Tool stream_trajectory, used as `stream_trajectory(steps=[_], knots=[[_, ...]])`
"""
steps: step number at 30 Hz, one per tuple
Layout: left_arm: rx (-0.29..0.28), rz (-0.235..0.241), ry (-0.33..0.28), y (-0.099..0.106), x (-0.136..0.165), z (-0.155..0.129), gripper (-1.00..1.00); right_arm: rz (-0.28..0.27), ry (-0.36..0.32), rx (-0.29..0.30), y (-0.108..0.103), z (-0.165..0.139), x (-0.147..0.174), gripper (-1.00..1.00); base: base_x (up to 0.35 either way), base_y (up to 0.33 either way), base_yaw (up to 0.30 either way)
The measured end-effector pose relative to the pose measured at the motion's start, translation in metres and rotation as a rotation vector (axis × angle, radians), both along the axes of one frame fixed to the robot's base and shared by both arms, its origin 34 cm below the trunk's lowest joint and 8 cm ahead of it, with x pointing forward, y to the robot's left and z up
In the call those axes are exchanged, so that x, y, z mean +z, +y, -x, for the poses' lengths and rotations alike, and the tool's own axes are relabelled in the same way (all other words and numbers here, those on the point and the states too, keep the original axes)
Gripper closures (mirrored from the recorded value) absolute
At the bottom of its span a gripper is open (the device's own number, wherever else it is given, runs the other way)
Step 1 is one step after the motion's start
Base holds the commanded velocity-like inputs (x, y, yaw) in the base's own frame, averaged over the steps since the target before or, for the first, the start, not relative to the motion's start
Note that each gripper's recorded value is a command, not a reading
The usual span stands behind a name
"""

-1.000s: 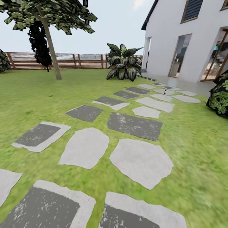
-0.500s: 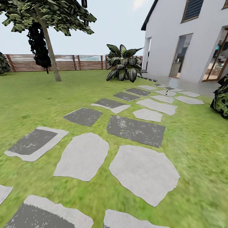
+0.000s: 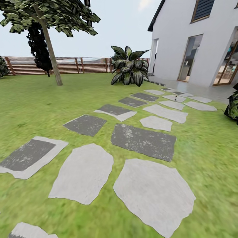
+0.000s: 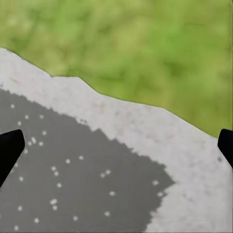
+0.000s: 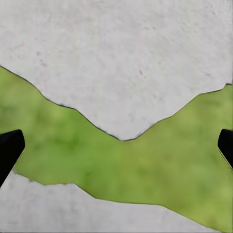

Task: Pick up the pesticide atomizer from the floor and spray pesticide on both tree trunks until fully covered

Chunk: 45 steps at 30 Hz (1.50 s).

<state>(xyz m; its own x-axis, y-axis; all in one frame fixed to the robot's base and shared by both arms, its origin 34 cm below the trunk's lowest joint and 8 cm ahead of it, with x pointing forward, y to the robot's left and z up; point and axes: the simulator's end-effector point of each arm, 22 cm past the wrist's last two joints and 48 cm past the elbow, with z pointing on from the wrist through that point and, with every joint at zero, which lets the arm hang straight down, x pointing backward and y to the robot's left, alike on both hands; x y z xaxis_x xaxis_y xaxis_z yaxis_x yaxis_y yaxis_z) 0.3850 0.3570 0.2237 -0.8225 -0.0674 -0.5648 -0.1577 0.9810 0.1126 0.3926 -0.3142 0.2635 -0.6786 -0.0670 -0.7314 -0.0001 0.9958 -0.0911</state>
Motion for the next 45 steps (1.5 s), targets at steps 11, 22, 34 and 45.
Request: stream_trajectory(steps=[11, 22, 34, 45], knots=[[0.000, 0.000, 0.000, 0.0000, 0.0000, 0.0000, -1.00, 0.000, 0.000, 0.000, 0.0000, 0.0003, -0.0001, -1.00, 0.340, 0.000, 0.000], [0.000, 0.000, 0.000, 0.0000, 0.0000, 0.0000, -1.00, 0.000, 0.000, 0.000, -0.0001, 0.0001, 0.0000, -1.00, 0.340, 0.000, 0.000], [0.000, 0.000, 0.000, 0.0000, 0.0000, 0.0000, -1.00, 0.000, 0.001, -0.002, -0.0006, 0.0004, -0.0002, -1.00, 0.340, 0.000, 0.000], [0.000, 0.000, 0.000, 0.0002, 0.0000, -0.0001, -1.00, 0.000, 0.001, -0.002, -0.0006, 0.0006, -0.0004, -1.00, 0.340, 0.000, -0.020]])
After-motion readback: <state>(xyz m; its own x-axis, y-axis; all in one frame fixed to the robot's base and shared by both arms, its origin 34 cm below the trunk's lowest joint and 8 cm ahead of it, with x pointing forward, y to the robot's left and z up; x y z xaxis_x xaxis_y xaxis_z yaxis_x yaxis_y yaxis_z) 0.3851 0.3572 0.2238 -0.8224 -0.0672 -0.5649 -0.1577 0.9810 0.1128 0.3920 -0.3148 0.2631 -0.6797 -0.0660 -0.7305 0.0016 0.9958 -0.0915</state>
